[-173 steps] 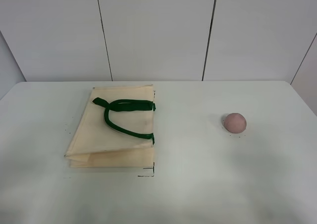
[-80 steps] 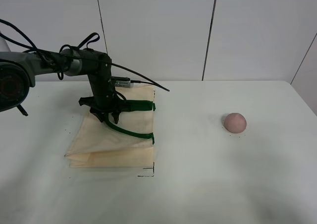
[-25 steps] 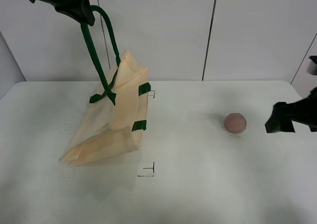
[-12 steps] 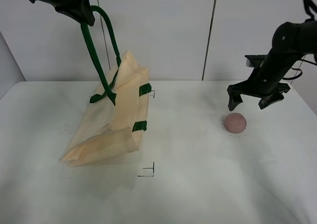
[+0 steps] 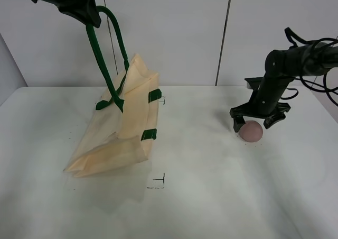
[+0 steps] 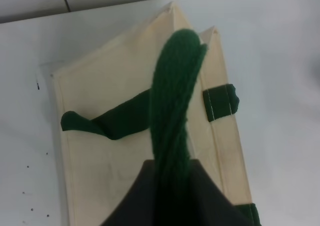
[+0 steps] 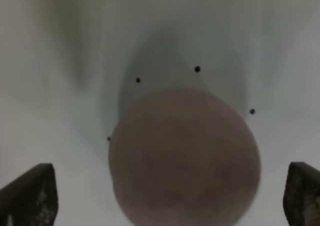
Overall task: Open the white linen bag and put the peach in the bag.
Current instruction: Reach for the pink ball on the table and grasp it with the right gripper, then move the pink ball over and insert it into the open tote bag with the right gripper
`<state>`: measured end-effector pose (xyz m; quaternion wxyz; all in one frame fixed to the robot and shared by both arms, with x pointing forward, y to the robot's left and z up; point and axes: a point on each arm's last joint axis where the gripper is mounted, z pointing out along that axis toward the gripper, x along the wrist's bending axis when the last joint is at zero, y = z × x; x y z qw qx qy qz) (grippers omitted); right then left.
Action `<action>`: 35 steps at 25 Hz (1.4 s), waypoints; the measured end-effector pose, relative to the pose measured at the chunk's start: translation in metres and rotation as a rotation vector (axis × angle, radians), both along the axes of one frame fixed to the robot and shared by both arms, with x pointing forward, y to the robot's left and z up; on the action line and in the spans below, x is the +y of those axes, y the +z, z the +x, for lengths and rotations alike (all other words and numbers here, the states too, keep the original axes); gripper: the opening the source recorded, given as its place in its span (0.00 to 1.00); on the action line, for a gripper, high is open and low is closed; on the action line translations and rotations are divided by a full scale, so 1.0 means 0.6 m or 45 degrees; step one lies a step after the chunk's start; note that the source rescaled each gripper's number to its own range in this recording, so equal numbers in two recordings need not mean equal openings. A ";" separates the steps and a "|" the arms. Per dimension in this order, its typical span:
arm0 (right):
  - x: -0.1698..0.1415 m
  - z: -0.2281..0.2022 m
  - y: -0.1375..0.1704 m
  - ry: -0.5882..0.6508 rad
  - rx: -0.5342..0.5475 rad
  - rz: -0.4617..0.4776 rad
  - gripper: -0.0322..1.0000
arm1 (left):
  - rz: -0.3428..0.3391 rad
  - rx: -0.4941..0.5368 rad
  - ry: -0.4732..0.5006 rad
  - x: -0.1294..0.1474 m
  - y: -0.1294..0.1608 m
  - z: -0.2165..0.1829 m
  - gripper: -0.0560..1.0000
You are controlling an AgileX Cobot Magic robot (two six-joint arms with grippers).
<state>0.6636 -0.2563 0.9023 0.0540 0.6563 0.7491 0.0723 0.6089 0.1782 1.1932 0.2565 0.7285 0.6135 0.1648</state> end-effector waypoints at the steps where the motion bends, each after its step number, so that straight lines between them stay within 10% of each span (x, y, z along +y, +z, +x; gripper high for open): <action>1: 0.000 0.001 -0.009 0.000 0.010 -0.002 1.00 | 0.000 0.000 0.000 0.000 0.000 0.000 0.05; 7: 0.000 0.004 -0.018 0.000 -0.001 -0.001 0.82 | 0.000 0.000 0.000 0.000 0.000 0.000 0.05; 11: 0.000 0.004 -0.015 0.000 -0.005 -0.002 0.20 | 0.000 0.000 0.000 0.000 0.000 0.000 0.05; 13: 0.001 0.004 -0.005 -0.001 -0.023 0.004 0.04 | 0.000 0.000 0.000 0.000 0.000 0.000 0.05; 26: 0.109 0.019 0.280 0.276 -0.425 0.558 0.03 | 0.001 0.000 -0.001 0.000 0.000 0.000 0.05; 35: 0.285 -0.016 0.265 0.604 -0.444 0.737 0.03 | 0.001 0.000 -0.001 0.000 0.000 0.000 0.05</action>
